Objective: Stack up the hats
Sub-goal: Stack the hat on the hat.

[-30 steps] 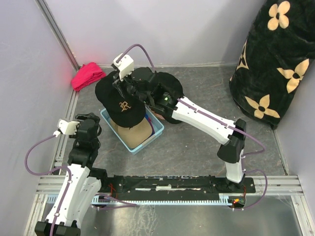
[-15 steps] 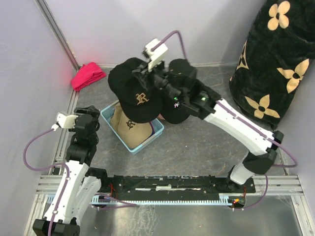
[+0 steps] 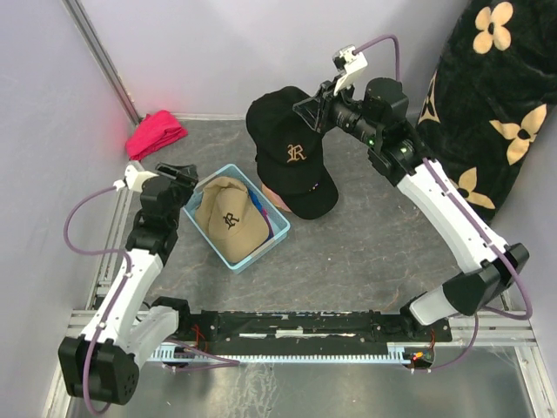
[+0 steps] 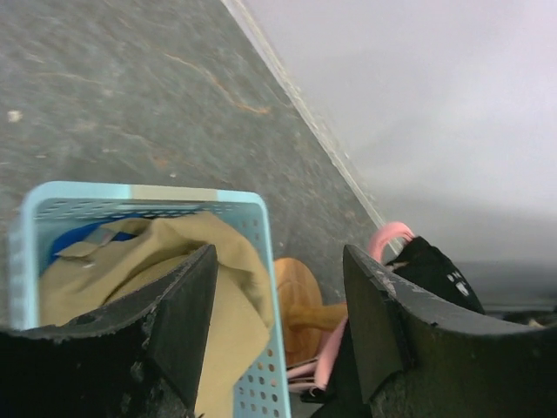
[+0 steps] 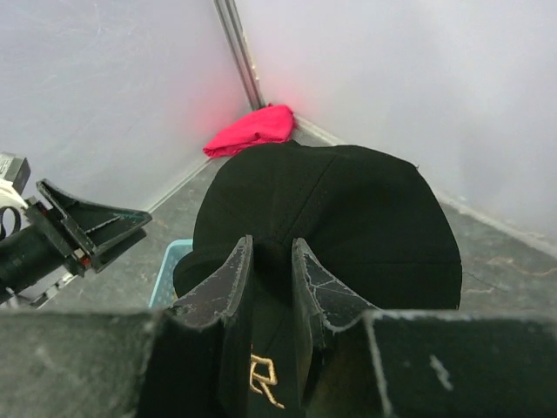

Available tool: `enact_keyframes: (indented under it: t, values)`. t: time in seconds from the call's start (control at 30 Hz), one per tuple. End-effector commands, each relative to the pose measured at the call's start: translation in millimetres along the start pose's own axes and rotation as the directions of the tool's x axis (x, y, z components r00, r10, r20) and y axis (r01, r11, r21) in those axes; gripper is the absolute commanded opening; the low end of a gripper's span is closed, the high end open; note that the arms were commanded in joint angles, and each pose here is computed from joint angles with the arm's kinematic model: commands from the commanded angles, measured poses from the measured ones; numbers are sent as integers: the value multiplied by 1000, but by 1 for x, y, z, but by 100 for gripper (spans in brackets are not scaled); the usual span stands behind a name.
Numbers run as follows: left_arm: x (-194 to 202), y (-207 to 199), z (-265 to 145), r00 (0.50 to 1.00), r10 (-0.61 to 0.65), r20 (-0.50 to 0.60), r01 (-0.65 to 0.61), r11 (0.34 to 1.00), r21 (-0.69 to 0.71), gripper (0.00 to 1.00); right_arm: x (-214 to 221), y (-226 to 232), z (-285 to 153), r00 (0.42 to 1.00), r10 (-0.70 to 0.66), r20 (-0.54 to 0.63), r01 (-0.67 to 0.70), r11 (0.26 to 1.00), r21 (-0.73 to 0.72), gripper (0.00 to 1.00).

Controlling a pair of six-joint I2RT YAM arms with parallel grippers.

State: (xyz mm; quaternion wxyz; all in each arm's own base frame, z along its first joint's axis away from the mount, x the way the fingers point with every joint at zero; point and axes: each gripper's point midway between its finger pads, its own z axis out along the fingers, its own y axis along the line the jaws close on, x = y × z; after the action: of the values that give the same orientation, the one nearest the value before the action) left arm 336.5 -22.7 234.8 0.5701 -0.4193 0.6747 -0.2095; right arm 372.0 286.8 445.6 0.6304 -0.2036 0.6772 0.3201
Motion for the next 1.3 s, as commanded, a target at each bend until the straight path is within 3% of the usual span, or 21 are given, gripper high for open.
enact_keyframes:
  t: [0.0,0.33,0.67,1.27]
  values:
    - [-3,-63,5,998,38,-47,-26,974,225,66,-14,6,11,993,111,51,-100,977,-190,18]
    - [37,-108,22,974,87,-210,6,913,408,64,18,-24,27,989,124,-79,-140,959,-247,18]
    - [71,-147,17,944,169,-282,7,847,531,64,41,-36,23,981,95,-170,-142,946,-291,18]
    - [97,-170,21,921,133,-367,118,802,586,65,95,-45,35,938,114,-327,-244,887,-391,21]
